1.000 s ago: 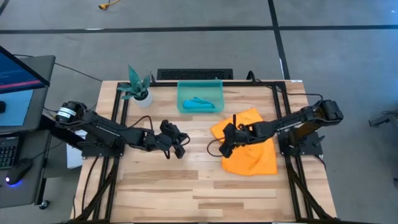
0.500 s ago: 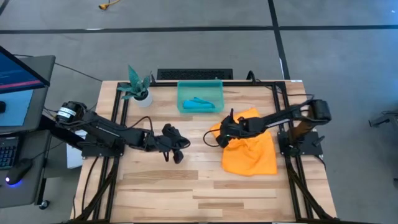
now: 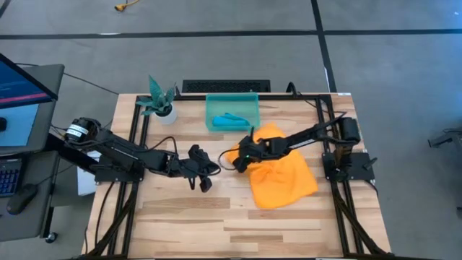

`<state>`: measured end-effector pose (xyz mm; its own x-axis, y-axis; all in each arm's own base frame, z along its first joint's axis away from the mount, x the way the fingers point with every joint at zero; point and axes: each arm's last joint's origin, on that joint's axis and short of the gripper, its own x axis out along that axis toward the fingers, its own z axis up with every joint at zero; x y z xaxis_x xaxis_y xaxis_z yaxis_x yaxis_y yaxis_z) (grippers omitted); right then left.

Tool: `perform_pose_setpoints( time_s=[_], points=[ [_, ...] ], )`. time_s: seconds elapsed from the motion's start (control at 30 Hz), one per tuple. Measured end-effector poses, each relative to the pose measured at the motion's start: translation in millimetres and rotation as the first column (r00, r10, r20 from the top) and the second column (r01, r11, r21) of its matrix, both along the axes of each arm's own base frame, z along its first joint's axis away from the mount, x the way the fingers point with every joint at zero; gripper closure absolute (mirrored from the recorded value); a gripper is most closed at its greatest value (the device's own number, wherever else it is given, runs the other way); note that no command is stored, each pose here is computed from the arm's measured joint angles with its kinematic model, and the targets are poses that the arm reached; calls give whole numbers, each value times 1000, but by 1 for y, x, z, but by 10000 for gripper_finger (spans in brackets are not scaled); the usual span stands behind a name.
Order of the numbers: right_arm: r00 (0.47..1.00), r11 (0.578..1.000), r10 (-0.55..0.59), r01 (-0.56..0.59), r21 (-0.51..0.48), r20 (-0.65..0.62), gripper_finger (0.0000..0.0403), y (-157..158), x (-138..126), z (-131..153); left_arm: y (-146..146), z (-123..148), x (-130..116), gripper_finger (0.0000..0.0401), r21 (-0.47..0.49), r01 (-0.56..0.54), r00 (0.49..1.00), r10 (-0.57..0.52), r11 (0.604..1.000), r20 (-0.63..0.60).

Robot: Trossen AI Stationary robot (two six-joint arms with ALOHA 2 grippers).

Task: Roll microfiber towels into tight, uniform cylinder then place into a basket
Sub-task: Roll the orange microfiber cloth

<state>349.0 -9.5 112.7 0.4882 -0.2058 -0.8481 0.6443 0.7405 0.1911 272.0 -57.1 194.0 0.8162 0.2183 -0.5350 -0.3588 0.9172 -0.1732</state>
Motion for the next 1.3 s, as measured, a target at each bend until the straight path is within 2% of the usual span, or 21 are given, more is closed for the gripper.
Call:
perform_pose_setpoints(
  time_s=[0.17,0.27,0.37,0.5,0.67,0.87,0.97,1.07,1.3],
  points=[
    [987,986,161,-159,-48,31,283,16,29,10,0,-2,-1,372,0,7,1000,-7,1000,-14],
    [975,974,213,-207,-87,62,283,21,39,26,0,-2,-1,372,3,2,1000,-2,1000,-16],
    [967,964,246,-237,-118,69,283,26,35,47,0,-2,-1,372,5,1,1000,-1,1000,-22],
    [954,946,300,-296,-130,10,283,39,14,75,1,-3,-2,372,8,1,999,-1,1000,-32],
    [915,909,400,-404,-105,-60,283,77,-21,95,1,-3,-2,372,9,1,999,-1,1000,-35],
    [880,883,462,-468,-43,-108,283,126,-51,89,2,-2,-1,372,9,-8,1000,8,1000,-18],
    [866,872,482,-489,-26,-131,283,139,-60,80,3,-2,0,372,8,-15,1000,16,1000,-14],
    [862,872,482,-489,-10,-160,283,142,-64,73,6,-1,1,372,6,-26,1000,26,1000,-7],
    [890,904,425,-428,20,-167,283,130,-47,54,13,-1,2,372,27,-37,999,37,999,-10]
  ],
)
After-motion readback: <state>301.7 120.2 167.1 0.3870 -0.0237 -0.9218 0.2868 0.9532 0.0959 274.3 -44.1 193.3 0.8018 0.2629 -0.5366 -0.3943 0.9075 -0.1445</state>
